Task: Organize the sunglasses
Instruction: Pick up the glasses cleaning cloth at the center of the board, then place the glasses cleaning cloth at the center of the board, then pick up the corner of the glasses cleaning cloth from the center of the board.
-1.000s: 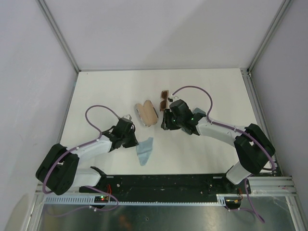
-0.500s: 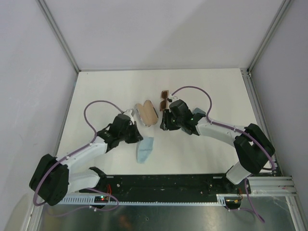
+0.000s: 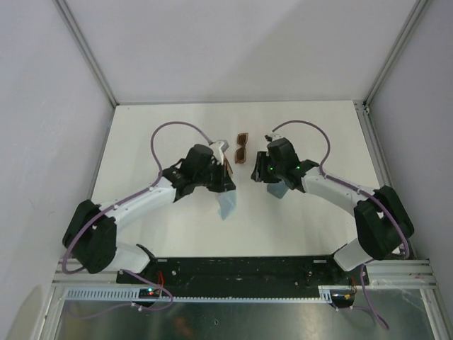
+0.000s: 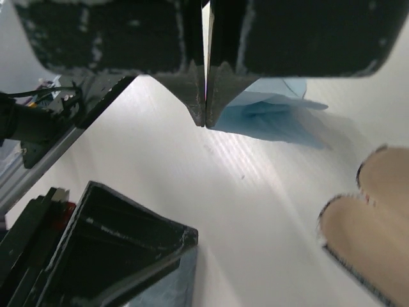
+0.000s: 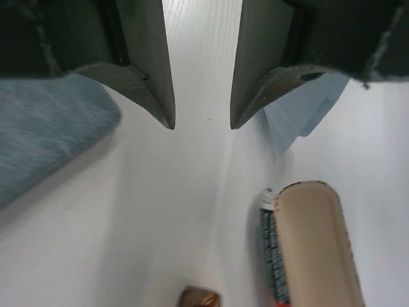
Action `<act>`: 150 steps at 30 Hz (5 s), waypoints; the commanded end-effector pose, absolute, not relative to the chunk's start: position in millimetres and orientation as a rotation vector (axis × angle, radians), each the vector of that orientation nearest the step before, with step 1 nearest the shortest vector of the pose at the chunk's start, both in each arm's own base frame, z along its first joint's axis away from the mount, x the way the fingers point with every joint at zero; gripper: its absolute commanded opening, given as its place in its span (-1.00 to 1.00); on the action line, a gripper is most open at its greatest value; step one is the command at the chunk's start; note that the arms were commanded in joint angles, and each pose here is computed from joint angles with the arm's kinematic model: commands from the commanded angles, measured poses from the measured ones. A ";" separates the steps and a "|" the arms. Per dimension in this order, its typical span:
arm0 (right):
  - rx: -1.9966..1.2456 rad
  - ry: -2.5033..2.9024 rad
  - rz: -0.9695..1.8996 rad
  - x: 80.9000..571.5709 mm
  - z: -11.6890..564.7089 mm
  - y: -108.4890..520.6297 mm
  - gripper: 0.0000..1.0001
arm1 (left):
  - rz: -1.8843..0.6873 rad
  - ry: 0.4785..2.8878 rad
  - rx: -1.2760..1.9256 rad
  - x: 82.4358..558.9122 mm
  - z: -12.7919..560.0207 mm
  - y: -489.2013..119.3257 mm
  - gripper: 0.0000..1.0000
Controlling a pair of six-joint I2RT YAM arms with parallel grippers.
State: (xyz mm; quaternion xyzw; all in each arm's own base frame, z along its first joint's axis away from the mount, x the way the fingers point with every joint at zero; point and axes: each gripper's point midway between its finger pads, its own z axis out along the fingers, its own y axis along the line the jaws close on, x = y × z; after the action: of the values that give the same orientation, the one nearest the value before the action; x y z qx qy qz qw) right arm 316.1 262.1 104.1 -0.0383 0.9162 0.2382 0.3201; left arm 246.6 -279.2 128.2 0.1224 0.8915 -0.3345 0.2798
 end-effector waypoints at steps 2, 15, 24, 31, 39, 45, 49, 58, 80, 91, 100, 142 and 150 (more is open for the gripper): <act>-0.032 2.356 0.589 324.8 126.1 222.5 -0.10 | -0.990 2.221 0.487 279.1 184.3 -319.3 -1.00; 0.026 2.374 0.513 318.8 123.9 188.4 -0.09 | -0.927 2.387 0.635 244.2 128.3 -309.0 -0.99; -0.098 2.464 0.453 296.1 87.3 215.7 -0.11 | -0.776 2.554 0.581 201.8 51.4 -285.0 -1.00; -0.136 2.477 0.526 285.3 75.8 246.4 -0.18 | -0.760 2.550 0.543 194.7 49.8 -273.8 -1.00; -0.176 2.530 0.532 270.6 64.1 254.6 -0.19 | -0.780 2.567 0.549 187.3 42.5 -271.5 -1.00; -0.199 2.522 0.531 274.5 58.1 260.5 -0.20 | -0.787 2.570 0.546 181.9 40.1 -267.6 -1.00; -0.223 2.522 0.522 281.1 55.7 265.6 -0.23 | -0.805 2.581 0.545 176.4 38.1 -266.0 -0.99; -0.246 2.516 0.497 290.0 50.1 270.5 -0.23 | -0.851 2.516 0.450 178.1 60.1 -261.0 -0.14; -0.378 2.561 0.326 305.7 19.4 281.4 -0.45 | -0.773 2.422 0.185 249.7 87.9 -228.5 -0.11; -0.389 2.566 0.306 289.4 24.5 278.8 -0.97 | -0.785 2.435 0.218 251.3 85.7 -233.1 -0.14; -0.315 2.508 0.335 306.7 55.4 264.9 -1.00 | -0.779 2.459 0.258 261.5 78.3 -245.1 -0.17; -0.387 2.441 0.497 286.2 77.2 250.1 -1.00 | -1.163 2.497 0.664 312.8 46.9 -360.8 -0.04; -0.381 2.451 0.488 284.9 74.1 245.8 -1.00 | -0.964 2.563 0.642 315.1 34.8 -337.3 -0.19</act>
State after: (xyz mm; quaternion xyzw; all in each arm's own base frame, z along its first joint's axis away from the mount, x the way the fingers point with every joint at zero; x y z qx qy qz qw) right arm 279.9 246.2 61.1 -0.1391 0.9337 0.1751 0.2795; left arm 310.7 -346.7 27.2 0.2075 0.8932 -0.3720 0.1443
